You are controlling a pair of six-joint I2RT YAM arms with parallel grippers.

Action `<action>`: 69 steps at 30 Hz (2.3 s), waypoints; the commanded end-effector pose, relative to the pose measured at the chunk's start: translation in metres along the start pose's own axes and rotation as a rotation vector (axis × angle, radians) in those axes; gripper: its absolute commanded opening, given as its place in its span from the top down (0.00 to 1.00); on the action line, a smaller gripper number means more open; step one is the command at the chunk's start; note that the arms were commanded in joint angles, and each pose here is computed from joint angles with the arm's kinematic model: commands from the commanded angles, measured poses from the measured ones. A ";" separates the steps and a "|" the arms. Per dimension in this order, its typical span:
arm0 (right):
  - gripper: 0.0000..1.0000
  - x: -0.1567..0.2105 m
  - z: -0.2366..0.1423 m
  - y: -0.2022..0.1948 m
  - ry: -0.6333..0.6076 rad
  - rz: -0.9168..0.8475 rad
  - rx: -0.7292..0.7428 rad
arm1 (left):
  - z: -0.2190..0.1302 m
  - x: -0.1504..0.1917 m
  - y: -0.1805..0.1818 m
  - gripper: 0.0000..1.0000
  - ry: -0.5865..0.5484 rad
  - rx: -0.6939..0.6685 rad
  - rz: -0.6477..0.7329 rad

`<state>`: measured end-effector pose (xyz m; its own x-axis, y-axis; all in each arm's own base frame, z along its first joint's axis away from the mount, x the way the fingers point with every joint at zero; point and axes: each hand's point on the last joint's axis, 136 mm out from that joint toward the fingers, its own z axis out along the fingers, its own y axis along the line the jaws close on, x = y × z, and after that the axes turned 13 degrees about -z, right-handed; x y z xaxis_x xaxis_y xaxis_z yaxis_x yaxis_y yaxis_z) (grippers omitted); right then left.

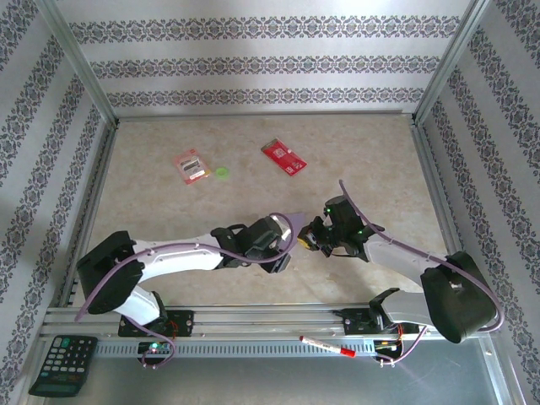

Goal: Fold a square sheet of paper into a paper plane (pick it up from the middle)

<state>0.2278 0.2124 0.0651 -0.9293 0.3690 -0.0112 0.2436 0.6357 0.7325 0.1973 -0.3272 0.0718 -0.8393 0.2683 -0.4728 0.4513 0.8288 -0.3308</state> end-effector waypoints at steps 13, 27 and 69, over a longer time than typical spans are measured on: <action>1.00 0.006 -0.001 0.000 -0.006 0.087 -0.024 | 0.029 -0.006 0.016 0.44 -0.036 -0.262 0.199; 1.00 0.006 0.001 -0.001 0.001 0.091 -0.021 | 0.034 -0.006 0.019 0.64 -0.030 -0.287 0.213; 0.73 -0.026 -0.050 0.003 -0.040 -0.084 -0.019 | 0.023 -0.012 -0.014 1.00 0.001 0.127 -0.133</action>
<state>0.2438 0.1755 0.0956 -0.9088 0.4115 -0.0693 0.2228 0.6190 0.7531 0.2135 -0.3384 0.0459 -0.8652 0.2343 -0.4434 0.4080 0.8430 -0.3507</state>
